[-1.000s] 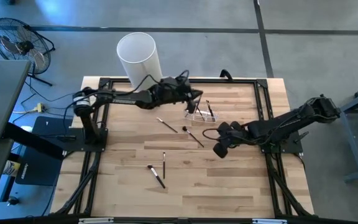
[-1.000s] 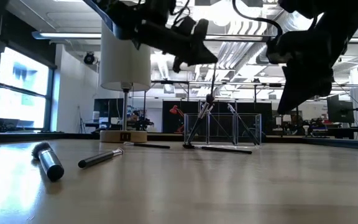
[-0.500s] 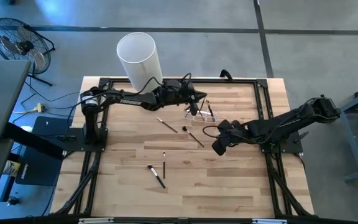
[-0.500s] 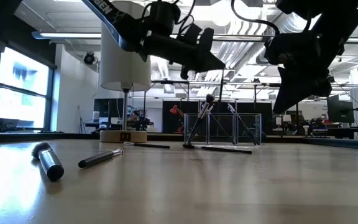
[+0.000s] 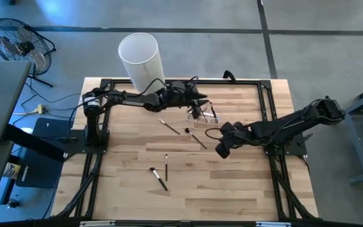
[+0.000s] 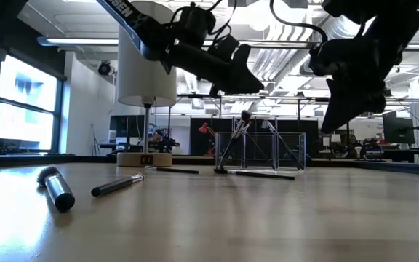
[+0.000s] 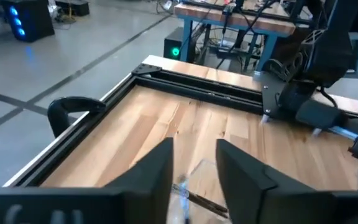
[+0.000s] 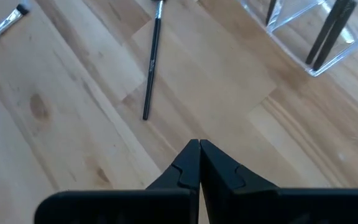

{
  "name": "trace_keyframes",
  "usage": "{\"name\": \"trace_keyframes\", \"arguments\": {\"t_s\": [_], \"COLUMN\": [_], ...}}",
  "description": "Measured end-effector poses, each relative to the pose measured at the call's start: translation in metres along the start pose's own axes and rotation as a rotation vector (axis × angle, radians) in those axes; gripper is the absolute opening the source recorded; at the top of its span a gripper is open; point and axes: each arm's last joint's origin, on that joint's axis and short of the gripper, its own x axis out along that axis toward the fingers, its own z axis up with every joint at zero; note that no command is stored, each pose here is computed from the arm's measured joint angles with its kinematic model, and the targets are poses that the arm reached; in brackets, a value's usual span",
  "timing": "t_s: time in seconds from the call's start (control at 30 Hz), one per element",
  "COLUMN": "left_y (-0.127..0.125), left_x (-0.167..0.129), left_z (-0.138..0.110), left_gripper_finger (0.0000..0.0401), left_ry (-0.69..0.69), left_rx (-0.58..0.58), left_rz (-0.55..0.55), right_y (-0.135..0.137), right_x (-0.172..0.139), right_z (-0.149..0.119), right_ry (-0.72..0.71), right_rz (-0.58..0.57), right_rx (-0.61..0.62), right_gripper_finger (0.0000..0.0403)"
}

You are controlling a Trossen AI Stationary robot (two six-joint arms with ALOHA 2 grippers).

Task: Put items in baskets/containers
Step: Put the black eyeshadow brush into the transparent organizer, then put the black eye groomer brush into the transparent organizer

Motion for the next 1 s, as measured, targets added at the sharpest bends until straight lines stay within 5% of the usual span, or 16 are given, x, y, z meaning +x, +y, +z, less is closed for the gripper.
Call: {"name": "trace_keyframes", "arguments": {"t_s": [0.23, 0.5, 0.7, 1.0], "left_y": [-0.016, -0.047, -0.083, -0.141], "left_x": [-0.017, -0.045, -0.061, -0.103], "left_z": [0.054, 0.092, 0.069, -0.006], "left_gripper_finger": [0.0152, 0.0106, 0.0010, 0.0002], "left_ry": [0.095, 0.384, 0.560, 0.700], "left_rx": [-0.012, -0.161, -0.195, -0.203], "left_rz": [-0.047, 0.009, 0.004, 0.018], "right_y": [0.001, 0.001, 0.001, 0.003], "right_x": [0.000, 0.000, 0.000, 0.000], "right_z": [-0.001, -0.001, -0.001, 0.002], "right_ry": [0.027, 0.028, 0.021, -0.023], "right_rz": [0.024, 0.027, 0.027, 0.037], "right_rx": [-0.046, -0.124, -0.160, -0.165], "right_gripper_finger": [0.0002, 0.0006, 0.0001, 0.0006]}}
